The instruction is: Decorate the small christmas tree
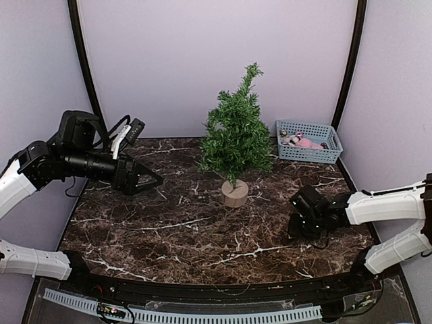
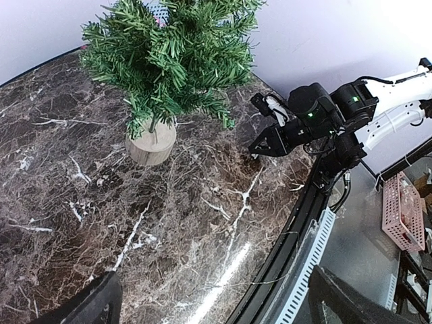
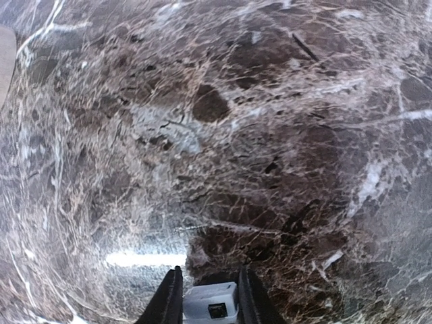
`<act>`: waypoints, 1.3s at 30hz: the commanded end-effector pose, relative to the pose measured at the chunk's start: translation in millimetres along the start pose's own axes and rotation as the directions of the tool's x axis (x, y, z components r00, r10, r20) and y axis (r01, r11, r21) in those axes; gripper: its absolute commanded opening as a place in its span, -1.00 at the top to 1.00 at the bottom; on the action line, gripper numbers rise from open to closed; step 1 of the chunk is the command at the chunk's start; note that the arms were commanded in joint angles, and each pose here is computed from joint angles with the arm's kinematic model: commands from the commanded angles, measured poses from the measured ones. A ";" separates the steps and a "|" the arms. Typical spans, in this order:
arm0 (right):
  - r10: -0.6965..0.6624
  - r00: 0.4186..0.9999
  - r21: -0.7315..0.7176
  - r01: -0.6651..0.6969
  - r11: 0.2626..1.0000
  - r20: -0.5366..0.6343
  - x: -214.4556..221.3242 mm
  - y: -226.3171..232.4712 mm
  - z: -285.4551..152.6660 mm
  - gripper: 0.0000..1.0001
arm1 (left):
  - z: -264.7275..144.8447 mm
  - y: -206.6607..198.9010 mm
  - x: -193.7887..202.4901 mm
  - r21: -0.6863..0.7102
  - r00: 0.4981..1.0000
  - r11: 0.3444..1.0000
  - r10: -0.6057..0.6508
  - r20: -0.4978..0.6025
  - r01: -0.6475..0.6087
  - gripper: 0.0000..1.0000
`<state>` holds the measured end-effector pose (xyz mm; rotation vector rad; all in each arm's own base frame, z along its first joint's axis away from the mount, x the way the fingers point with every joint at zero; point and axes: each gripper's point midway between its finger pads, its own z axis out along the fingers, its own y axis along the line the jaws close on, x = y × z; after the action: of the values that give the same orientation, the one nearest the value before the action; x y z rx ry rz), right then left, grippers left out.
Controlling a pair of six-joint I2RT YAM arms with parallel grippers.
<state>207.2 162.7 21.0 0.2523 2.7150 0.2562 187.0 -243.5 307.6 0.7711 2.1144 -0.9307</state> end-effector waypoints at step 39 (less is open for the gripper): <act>-0.200 0.920 -0.732 0.389 0.559 0.336 -51.0 144.5 -247.6 0.68 | 125.0 -41.4 4.6 -0.026 0.940 0.943 0.333 0.069 -0.332 -0.95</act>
<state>185.7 246.6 266.7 -0.3015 2.1893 1.1177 194.9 -359.9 257.8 1.0296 1.8649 -0.7691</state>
